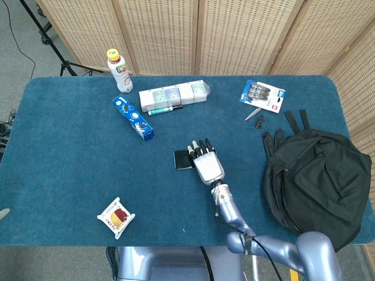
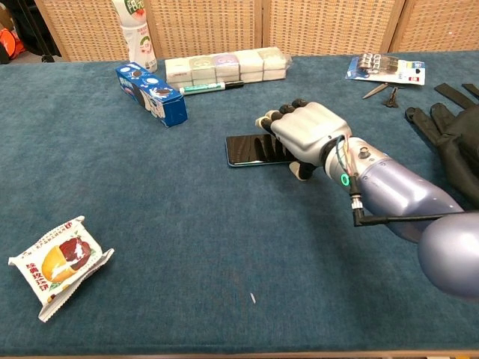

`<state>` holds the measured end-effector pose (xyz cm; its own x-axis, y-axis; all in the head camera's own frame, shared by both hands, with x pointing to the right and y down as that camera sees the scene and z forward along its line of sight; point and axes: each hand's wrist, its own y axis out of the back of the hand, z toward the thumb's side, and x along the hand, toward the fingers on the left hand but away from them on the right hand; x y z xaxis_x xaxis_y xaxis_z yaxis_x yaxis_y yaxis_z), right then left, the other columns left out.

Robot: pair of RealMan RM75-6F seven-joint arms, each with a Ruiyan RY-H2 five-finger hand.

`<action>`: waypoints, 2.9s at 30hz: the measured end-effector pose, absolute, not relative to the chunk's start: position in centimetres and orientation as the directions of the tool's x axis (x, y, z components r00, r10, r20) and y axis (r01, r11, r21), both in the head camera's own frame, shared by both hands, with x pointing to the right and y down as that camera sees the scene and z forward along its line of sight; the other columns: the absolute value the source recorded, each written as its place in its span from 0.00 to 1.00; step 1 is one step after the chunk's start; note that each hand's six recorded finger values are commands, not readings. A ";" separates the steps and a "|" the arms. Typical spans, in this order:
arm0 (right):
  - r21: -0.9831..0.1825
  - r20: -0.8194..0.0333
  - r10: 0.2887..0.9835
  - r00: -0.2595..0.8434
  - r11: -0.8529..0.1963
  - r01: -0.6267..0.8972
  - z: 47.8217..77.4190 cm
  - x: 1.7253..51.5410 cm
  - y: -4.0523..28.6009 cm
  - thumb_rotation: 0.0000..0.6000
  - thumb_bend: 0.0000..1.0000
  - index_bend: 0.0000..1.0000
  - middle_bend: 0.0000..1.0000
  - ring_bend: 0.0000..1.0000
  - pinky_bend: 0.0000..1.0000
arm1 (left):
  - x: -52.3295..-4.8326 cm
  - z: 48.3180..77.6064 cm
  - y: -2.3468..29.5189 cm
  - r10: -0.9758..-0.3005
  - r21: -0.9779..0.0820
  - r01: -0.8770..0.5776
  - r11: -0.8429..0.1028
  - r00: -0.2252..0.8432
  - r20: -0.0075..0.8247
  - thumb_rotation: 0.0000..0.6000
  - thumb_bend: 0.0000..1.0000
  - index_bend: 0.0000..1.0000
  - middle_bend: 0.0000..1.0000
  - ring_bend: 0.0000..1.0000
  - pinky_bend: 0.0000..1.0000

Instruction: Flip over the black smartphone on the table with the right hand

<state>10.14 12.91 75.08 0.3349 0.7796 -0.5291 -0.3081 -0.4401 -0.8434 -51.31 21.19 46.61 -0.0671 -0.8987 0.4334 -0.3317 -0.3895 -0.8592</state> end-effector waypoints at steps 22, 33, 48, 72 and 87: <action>-0.896 -0.443 0.801 0.402 -0.407 -0.175 75.0 9.3 12.0 1.00 0.87 0.41 0.42 0.34 0.18 | -51.2 46.8 21.2 -0.897 -0.858 -0.331 -0.393 -0.068 0.437 1.00 0.00 0.00 0.00 0.00 0.00; -0.886 -0.463 0.832 0.306 -0.437 -0.154 74.8 10.0 8.6 1.00 0.65 0.34 0.25 0.20 0.18 | -51.4 46.9 21.1 -0.894 -0.856 -0.332 -0.396 -0.074 0.442 1.00 0.00 0.00 0.00 0.00 0.00; -0.882 -0.471 0.866 0.166 -0.457 -0.114 73.4 10.0 3.4 1.00 0.31 0.17 0.00 0.00 0.18 | -51.3 47.1 21.0 -0.891 -0.855 -0.331 -0.400 -0.079 0.447 1.00 0.00 0.00 0.00 0.00 0.00; -0.921 -0.376 0.922 0.093 -0.361 -0.149 72.9 11.1 -0.4 1.00 0.00 0.15 0.00 0.00 0.18 | -51.2 47.5 21.0 -0.884 -0.851 -0.322 -0.415 -0.077 0.461 1.00 0.00 0.00 0.00 0.00 0.00; -0.943 -0.331 0.910 0.250 -0.326 -0.064 69.6 11.5 1.6 1.00 0.00 0.15 0.00 0.00 0.12 | -50.7 47.5 21.2 -0.884 -0.850 -0.313 -0.424 -0.061 0.464 1.00 0.00 0.00 0.00 0.00 0.00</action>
